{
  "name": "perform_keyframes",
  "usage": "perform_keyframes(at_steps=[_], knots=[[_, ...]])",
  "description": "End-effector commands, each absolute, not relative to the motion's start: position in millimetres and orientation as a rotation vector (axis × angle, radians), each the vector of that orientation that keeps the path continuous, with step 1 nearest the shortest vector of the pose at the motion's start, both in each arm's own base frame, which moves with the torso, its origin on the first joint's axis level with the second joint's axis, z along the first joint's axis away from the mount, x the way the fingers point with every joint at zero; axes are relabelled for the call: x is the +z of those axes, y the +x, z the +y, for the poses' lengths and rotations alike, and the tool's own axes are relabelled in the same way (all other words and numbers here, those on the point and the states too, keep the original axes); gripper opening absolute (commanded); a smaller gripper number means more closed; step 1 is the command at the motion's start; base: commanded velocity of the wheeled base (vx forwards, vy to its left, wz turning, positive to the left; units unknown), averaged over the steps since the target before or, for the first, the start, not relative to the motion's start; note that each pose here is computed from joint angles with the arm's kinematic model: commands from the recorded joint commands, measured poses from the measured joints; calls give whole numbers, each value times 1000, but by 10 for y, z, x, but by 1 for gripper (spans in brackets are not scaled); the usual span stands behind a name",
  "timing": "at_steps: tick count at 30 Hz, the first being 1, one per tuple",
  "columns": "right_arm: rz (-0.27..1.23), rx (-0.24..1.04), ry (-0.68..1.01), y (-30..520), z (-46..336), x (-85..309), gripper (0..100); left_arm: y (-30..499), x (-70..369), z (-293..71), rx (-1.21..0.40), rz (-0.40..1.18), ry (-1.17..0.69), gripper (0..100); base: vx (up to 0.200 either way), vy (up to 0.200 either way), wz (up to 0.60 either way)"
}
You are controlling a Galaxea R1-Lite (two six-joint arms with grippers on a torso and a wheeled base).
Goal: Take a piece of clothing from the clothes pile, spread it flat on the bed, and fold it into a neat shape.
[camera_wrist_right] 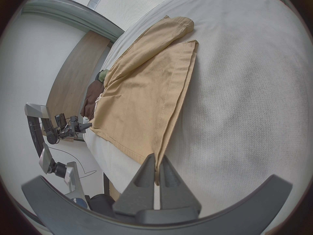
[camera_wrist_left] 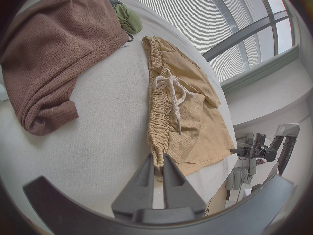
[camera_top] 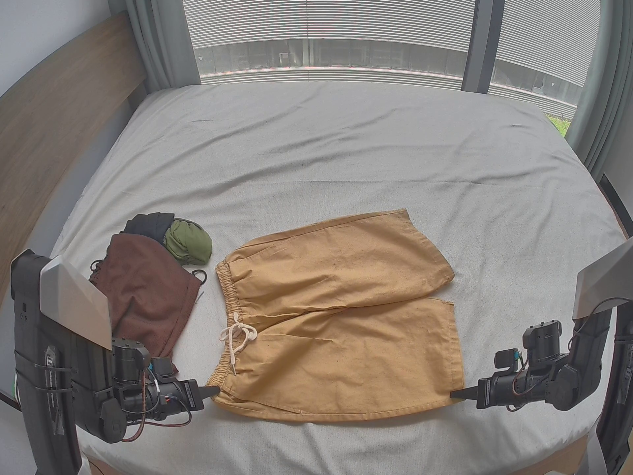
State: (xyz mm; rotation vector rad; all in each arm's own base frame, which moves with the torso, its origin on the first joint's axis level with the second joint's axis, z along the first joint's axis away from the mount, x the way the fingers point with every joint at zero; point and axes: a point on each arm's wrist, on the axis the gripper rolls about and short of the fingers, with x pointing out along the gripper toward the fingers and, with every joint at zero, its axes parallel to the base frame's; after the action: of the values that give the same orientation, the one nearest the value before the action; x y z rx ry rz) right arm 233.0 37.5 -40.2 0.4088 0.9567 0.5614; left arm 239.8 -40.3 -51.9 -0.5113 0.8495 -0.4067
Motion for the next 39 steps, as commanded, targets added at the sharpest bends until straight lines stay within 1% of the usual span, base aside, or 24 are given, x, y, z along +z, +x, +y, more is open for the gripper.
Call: perform_keyframes(at_steps=[1,7,12,18,25,34,39], knots=[[959,560,408,2272,361,-363,0,2343,-527,-399,-408,870,-501,0,0,0,0],[949,564,384,2265,336,-364,0,2325,-519,-404,-421,868,-479,0,0,0,0],[865,576,369,2390,340,-276,0,2455,-390,-437,-450,779,-472,0,0,0,0],[764,593,350,2496,354,-81,0,2549,-181,-538,-481,700,-524,0,0,0,0],[700,602,338,2568,356,47,0,2569,-127,-565,-489,680,-535,0,0,0,0],[649,586,366,2673,328,136,0,2608,-95,-568,-491,657,-539,0,0,0,0],[592,568,386,2782,276,240,0,2692,-59,-577,-482,629,-575,0,0,0,0]])
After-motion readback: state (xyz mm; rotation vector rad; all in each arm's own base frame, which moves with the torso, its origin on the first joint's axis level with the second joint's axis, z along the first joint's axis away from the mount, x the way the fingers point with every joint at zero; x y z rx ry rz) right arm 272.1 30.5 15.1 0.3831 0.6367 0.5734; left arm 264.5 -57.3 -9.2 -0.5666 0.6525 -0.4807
